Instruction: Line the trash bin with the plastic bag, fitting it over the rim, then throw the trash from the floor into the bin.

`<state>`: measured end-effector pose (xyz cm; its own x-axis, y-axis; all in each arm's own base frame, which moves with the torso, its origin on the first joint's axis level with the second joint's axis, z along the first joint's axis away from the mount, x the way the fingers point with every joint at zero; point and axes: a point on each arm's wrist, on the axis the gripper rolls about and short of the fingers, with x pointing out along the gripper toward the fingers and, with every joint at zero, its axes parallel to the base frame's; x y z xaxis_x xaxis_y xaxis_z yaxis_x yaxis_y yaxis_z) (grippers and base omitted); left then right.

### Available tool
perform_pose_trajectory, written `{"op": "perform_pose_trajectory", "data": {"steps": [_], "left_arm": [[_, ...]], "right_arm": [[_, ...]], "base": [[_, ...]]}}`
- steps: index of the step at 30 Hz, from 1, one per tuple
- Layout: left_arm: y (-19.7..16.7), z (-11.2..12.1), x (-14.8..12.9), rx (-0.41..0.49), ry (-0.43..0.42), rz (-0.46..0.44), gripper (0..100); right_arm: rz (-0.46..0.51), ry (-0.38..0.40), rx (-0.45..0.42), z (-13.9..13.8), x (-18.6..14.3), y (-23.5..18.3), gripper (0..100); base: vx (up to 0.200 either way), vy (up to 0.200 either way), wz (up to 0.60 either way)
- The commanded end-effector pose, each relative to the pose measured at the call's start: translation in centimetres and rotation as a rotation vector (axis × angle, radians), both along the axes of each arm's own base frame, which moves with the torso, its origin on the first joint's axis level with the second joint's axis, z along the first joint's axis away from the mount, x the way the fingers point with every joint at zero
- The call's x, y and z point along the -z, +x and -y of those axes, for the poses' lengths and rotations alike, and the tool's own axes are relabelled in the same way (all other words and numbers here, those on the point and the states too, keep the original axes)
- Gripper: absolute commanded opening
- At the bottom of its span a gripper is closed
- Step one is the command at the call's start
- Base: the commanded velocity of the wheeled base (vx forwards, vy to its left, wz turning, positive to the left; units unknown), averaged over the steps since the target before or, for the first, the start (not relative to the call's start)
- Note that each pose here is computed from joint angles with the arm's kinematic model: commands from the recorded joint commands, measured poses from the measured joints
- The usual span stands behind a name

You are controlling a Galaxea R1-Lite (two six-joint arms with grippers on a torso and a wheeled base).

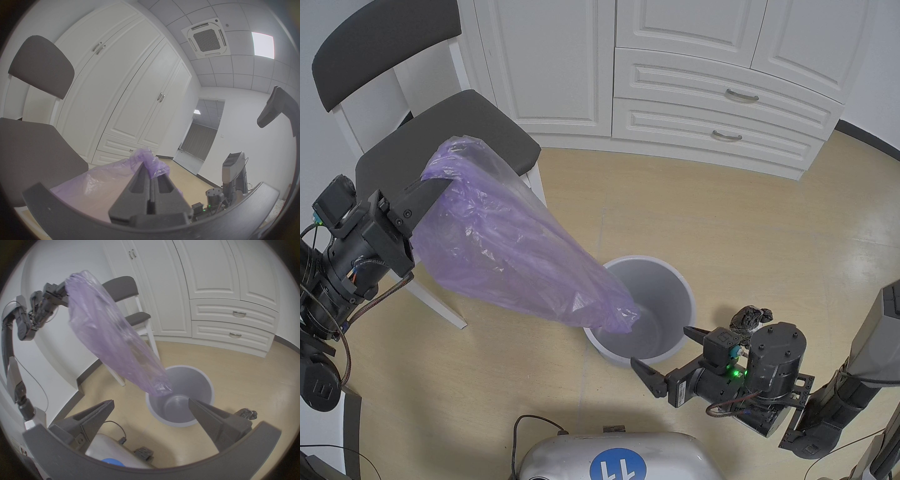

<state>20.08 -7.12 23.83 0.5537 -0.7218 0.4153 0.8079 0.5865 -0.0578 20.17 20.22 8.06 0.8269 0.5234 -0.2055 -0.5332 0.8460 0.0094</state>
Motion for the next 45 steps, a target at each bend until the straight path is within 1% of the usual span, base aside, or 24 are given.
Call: {"op": "perform_pose_trajectory", "data": {"steps": [1,5,7,9,10,14,16,21,27,32,38,39,42,45], "left_arm": [[-0.4,-0.2,-0.3,-0.003,-0.004,0.014,0],[-0.8,-0.3,-0.5,-0.003,-0.008,0.023,0],[-0.9,-0.3,-0.5,-0.003,-0.008,0.024,0],[-1.1,-0.3,-0.5,-0.001,-0.009,0.026,0],[-1.2,-0.3,-0.5,0.002,-0.009,0.027,0],[-1.2,-0.3,-0.5,0.005,-0.009,0.026,0],[-1.3,-0.3,-0.6,0.005,-0.010,0.029,0],[-1.7,-0.3,-0.6,0.008,-0.011,0.033,0],[-2.2,-0.3,-0.8,0.020,-0.014,0.042,0],[-2.6,-0.1,-0.9,0.032,-0.016,0.049,0],[-2.6,0.0,-0.8,0.037,-0.016,0.048,0],[-2.8,0.1,-0.8,0.048,-0.016,0.048,0],[-3.7,0.5,-1.0,0.088,-0.024,0.057,0],[-4.3,0.7,-1.1,0.117,-0.033,0.055,0]], "right_arm": [[0.003,0.000,0.058,0.8,0.3,1.7,100],[0.015,0.014,0.094,1.2,0.1,3.0,100],[0.014,0.025,0.099,1.0,0.3,3.6,100],[0.006,0.045,0.113,0.7,0.9,4.7,100],[-0.018,0.079,0.122,0.1,1.4,5.4,100],[-0.036,0.084,0.119,-0.4,2.2,5.6,100],[-0.020,0.111,0.132,-0.9,2.4,6.5,100],[0.006,0.150,0.155,-0.9,2.8,7.7,100],[0.011,0.154,0.157,-0.9,2.9,7.9,100],[0.003,0.154,0.144,-1.1,3.0,7.6,100],[-0.015,0.151,0.094,-2.2,3.1,6.0,100],[-0.042,0.147,0.060,-3.1,3.7,5.0,100],[-0.081,0.155,0.021,-4.7,5.3,4.0,100],[-0.060,0.187,0.010,-5.1,5.6,3.9,100]], "base": [[0.000,0.000,0.00],[0.000,0.000,0.00],[0.000,0.000,0.00],[0.000,0.000,0.00],[0.000,0.000,0.00],[0.000,0.000,0.00],[0.000,0.000,0.00],[0.000,0.000,0.00],[0.000,0.000,0.00],[0.000,0.000,0.00],[0.000,0.000,0.00],[0.000,0.000,0.00],[0.000,0.000,0.00],[0.000,0.000,0.00]]}}
